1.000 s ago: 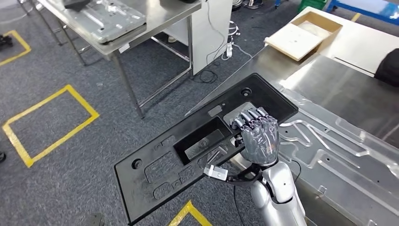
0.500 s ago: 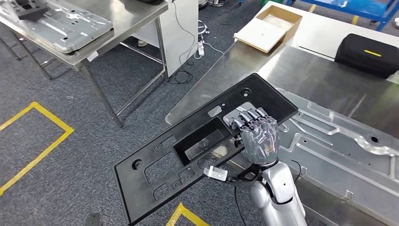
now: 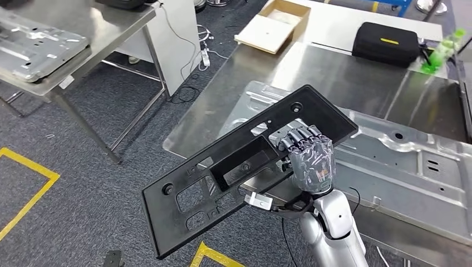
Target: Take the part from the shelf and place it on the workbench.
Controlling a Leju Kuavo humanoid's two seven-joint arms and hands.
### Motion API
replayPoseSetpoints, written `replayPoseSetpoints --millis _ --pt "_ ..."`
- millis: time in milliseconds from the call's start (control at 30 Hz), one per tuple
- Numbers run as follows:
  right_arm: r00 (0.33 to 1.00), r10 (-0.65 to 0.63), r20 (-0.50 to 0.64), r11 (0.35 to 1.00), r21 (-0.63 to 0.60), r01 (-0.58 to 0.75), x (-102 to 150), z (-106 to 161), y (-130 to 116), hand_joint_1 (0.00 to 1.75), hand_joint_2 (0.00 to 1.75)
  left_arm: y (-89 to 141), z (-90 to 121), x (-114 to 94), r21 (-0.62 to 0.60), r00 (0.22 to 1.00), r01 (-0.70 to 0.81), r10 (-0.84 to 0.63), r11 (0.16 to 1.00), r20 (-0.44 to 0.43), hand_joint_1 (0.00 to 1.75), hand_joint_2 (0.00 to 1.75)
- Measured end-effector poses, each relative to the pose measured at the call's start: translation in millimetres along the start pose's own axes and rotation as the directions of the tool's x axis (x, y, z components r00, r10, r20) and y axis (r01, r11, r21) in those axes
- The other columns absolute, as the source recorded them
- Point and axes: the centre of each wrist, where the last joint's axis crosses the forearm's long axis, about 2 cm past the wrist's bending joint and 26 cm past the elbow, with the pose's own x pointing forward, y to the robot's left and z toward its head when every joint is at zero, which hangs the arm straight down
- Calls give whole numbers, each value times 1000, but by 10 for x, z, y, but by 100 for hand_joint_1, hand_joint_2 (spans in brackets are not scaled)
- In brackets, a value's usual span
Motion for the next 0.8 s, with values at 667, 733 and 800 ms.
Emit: replayPoseSetpoints --millis 667,733,800 --pt "1000 21 -10 1000 20 -21 -85 42 -2 175 175 0 27 -42 -2 1000 1 -1 1000 -4 0 175" --pt "999 32 -22 999 27 -32 -115 62 -5 175 175 -1 27 -43 -3 1000 1 -1 1000 -4 0 175" --pt "997 44 -58 999 32 -42 -194 69 -4 175 175 -4 22 -34 -7 1000 -1 1 1000 0 0 175"
